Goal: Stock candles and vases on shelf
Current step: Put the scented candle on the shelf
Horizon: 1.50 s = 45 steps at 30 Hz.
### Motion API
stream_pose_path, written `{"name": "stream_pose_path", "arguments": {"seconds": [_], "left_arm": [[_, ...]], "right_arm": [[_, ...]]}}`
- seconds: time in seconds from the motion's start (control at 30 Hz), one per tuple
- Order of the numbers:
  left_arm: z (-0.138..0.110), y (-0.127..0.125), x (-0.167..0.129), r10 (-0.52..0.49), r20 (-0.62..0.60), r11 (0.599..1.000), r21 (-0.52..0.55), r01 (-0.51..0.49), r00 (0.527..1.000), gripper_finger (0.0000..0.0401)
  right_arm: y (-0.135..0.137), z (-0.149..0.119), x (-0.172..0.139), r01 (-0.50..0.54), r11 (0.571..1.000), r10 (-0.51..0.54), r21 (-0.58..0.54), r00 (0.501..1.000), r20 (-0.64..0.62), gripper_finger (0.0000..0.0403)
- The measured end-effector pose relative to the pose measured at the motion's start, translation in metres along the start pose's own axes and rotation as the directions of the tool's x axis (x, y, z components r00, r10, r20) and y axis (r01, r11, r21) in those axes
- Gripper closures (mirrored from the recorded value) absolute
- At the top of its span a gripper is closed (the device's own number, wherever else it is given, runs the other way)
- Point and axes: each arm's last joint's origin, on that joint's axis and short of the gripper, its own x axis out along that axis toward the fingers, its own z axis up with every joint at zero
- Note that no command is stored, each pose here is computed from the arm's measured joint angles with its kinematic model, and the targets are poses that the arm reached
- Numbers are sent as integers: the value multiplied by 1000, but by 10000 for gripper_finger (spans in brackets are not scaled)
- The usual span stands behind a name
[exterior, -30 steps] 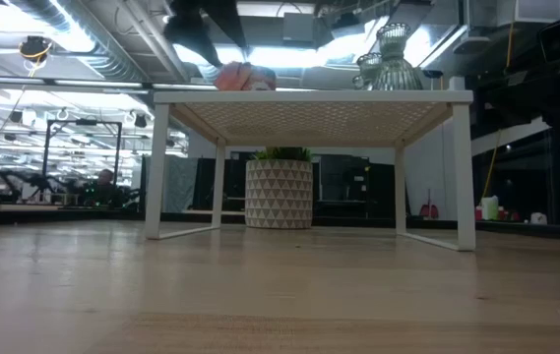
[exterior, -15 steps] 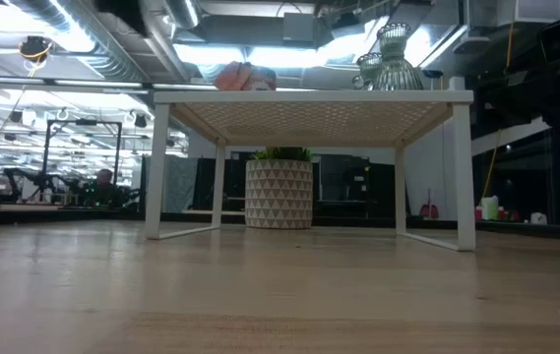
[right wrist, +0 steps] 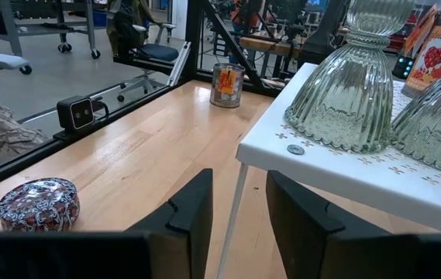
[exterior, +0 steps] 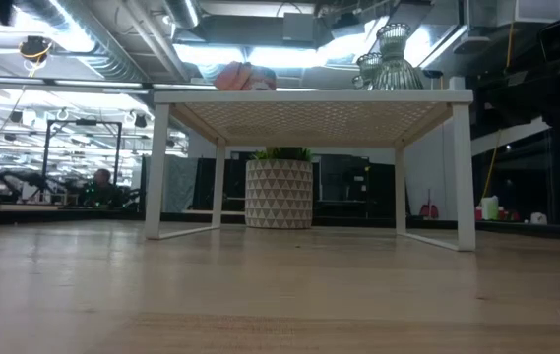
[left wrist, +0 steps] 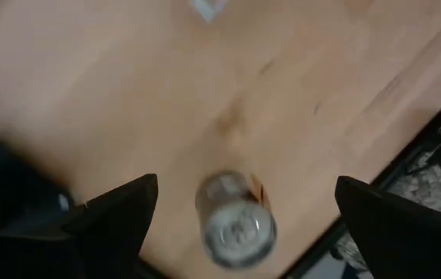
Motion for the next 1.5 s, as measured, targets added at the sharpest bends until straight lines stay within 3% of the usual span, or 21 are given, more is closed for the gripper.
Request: {"name": "stream_pose_path", "arguments": {"seconds": [0.17, 0.4, 0.83, 1.33, 1.5], "left_arm": [[-26, 1, 13, 42, -88, 993, -109, -52, 995, 10], [-56, 9, 41, 119, -118, 973, -185, -140, 986, 10], [-85, 4, 89, -64, -119, 989, -138, 48, 991, 10], [-93, 11, 114, -95, -124, 989, -129, 79, 988, 10], [-93, 11, 114, -93, -132, 994, -75, 83, 987, 10]], "right_arm": [[0, 0, 0, 0, 1000, 0, 0, 1000, 0, 279], [0, 0, 0, 0, 1000, 0, 0, 1000, 0, 279], [0, 0, 0, 0, 1000, 0, 0, 1000, 0, 279], [0, 0, 0, 0, 1000, 0, 0, 1000, 0, 279], [0, 0, 0, 0, 1000, 0, 0, 1000, 0, 279]]}}
